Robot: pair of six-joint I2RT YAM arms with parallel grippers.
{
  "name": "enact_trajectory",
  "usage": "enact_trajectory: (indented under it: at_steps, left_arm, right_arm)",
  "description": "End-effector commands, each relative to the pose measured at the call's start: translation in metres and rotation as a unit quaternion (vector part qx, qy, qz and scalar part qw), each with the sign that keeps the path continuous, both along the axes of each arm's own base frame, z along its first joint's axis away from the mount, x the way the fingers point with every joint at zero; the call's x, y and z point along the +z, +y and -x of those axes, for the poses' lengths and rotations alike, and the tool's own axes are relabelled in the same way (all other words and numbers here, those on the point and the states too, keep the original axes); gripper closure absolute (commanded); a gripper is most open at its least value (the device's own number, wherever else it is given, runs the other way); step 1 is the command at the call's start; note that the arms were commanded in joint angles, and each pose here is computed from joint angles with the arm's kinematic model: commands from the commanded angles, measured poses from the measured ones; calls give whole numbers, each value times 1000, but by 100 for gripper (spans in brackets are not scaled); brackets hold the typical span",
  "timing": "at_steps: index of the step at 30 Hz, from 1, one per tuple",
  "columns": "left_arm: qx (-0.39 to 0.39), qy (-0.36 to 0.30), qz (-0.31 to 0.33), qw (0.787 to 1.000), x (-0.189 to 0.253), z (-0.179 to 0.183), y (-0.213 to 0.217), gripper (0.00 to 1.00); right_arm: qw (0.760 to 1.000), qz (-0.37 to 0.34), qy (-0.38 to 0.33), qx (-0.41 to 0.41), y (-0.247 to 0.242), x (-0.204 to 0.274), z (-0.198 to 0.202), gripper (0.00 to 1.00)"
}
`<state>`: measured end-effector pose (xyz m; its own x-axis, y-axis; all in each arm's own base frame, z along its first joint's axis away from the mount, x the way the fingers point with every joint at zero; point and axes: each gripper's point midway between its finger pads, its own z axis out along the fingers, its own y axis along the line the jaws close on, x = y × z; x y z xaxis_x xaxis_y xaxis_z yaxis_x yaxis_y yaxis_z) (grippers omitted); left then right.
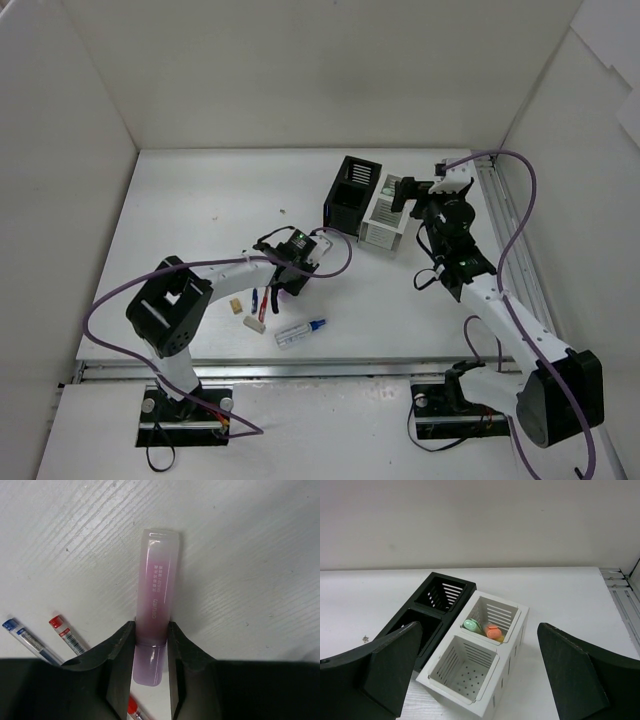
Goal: Sort the stationery into containers
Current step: Pick up the pen from the center of the board, then place the pen in the storage box.
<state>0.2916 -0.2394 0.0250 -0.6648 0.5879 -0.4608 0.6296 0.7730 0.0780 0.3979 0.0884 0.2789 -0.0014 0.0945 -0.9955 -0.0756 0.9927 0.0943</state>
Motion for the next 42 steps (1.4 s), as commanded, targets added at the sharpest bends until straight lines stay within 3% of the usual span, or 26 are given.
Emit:
enact_trajectory:
  at_steps: [1,5,8,9,10,13,18,22,28,29,33,37,42]
  left_arm:
    - [-5,2,20,1000,4,-1,-12,87]
    - [25,-27,54,998,29,-13,-21,100]
    - [100,-26,82,991,61,-33,-18,100]
    - [109,0,113,988,80,-36,-21,100]
    - [113,11,135,984,91,-36,-23,100]
    - [121,67,217,966,122,-32,-32,100]
    - [128,169,271,939,143,-10,-34,100]
    - [94,226,317,916,151,14,-39,100]
    - [85,263,324,905,165,41,-35,100]
    - [75,267,336,900,172,46,-36,100]
    - [61,280,338,897,182,60,-39,100]
    - [45,303,346,887,189,68,-43,100]
    - [50,302,338,890,187,67,-41,100]
  right_arm:
    - [999,-22,-24,14,2,29,13,2]
    - [996,0,6,89,25,20,26,2]
    - [977,68,13,204,58,6,46,2]
    - [962,131,5,241,67,1,52,2]
    - [933,165,24,318,93,-11,72,2]
    - [861,265,46,431,122,-34,102,2]
    - [805,352,55,475,144,-42,116,2]
    - [759,437,16,482,150,-41,122,2]
    - [641,520,-39,564,165,-46,140,2]
    - [608,535,-29,586,165,-60,145,2]
    - [553,559,-32,617,176,-63,148,3]
    - [527,546,-52,649,194,-70,153,9]
    - [521,494,-68,693,216,-73,164,20]
